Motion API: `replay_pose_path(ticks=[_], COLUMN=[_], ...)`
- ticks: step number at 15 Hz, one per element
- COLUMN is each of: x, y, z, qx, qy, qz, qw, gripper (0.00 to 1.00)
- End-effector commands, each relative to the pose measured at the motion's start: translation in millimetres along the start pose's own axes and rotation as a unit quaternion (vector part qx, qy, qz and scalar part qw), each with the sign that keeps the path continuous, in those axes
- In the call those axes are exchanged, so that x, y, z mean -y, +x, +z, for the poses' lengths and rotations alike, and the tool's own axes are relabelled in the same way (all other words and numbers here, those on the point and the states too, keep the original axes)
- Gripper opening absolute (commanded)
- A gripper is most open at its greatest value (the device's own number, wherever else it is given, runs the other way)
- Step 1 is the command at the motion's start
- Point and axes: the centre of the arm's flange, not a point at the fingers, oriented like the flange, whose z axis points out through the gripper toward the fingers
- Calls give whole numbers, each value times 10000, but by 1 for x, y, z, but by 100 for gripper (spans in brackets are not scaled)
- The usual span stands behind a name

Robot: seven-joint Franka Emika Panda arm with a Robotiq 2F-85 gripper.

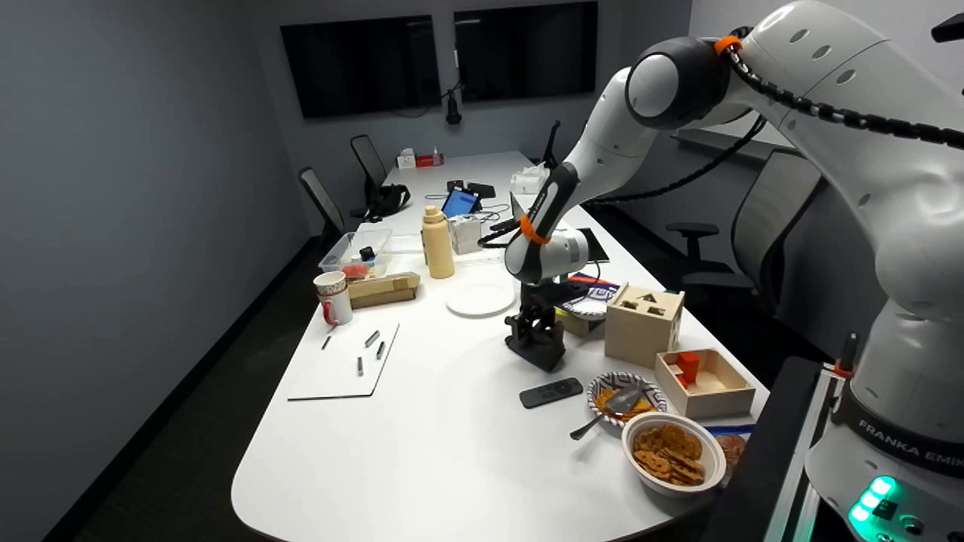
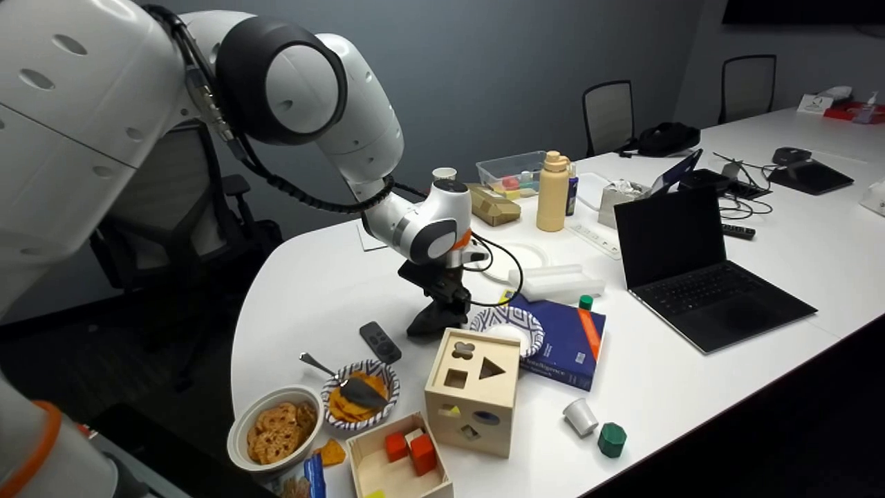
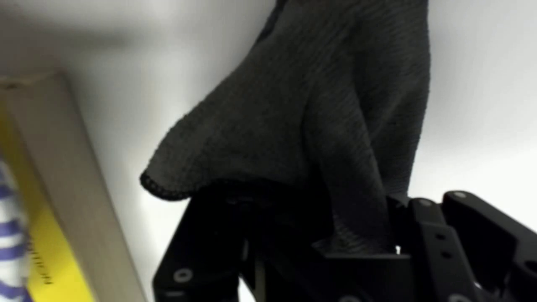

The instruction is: Use the dark grey towel to wipe the table.

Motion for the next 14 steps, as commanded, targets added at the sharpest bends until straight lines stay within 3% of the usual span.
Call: replay_pose_path(ticks=[1, 4, 7, 14], x=[34, 54, 52, -2], y=[3, -12, -31, -63], z=[2, 3, 5, -13], qx=[40, 231, 425, 351], qy=[410, 414, 292, -47], qz=[-364, -546, -480, 47], qw=[9985, 9974, 9975, 9994], gripper=[0, 0, 0, 0])
